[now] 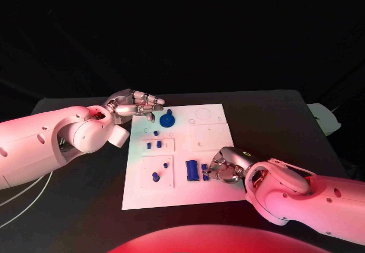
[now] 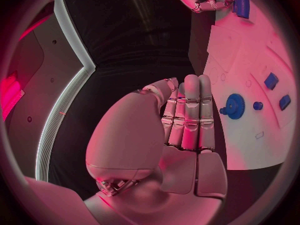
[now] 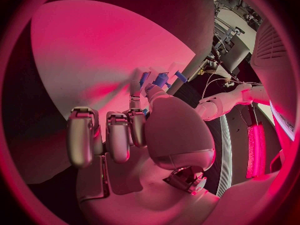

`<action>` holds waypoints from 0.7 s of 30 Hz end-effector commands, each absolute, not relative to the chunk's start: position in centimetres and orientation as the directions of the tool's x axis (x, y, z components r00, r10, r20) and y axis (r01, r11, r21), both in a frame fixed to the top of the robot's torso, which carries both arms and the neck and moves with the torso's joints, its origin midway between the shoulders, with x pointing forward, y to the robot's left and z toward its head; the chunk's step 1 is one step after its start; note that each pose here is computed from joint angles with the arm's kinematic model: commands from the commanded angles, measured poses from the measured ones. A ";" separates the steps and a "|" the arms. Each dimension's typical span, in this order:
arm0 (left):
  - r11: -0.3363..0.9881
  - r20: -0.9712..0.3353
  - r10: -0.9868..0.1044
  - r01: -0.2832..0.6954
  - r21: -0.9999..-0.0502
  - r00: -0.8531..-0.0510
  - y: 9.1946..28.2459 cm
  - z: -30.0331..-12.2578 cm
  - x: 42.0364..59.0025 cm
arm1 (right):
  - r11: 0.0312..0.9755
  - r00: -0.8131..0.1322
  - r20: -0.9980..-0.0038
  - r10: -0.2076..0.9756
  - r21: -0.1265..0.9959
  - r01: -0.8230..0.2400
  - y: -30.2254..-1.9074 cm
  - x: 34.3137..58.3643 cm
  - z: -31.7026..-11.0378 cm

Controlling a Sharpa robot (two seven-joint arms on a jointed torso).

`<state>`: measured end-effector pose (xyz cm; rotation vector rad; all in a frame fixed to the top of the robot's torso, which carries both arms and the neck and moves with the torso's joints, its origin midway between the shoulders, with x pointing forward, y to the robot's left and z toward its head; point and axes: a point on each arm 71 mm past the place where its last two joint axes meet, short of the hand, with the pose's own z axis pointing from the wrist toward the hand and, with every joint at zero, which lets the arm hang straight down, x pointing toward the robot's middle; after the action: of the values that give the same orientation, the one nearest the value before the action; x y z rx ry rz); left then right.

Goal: Assemble the parts on the task board

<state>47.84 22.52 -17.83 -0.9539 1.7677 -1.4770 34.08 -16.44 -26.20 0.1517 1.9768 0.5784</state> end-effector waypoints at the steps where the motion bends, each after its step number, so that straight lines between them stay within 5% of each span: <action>1: 0.099 -0.012 -0.835 -0.128 -0.987 -0.550 22.3 -17.8 47.8 | 0.868 -0.432 -0.826 0.362 0.468 -0.165 -16.6 33.9 -25.7; 11: 0.067 0.013 -0.852 -0.134 -0.989 -0.523 22.5 -18.0 48.1 | 0.720 -0.361 -0.721 0.591 0.674 -0.167 -18.7 36.5 -23.1; 21: -0.046 0.104 -0.906 -0.149 -0.988 -0.410 23.1 -19.0 49.3 | 0.408 -0.392 -0.370 0.842 0.913 0.016 -21.3 43.4 -23.2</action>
<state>48.98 22.87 -19.19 -1.0651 1.6967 -1.4814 43.03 -21.47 -23.18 0.5457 1.7613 0.8733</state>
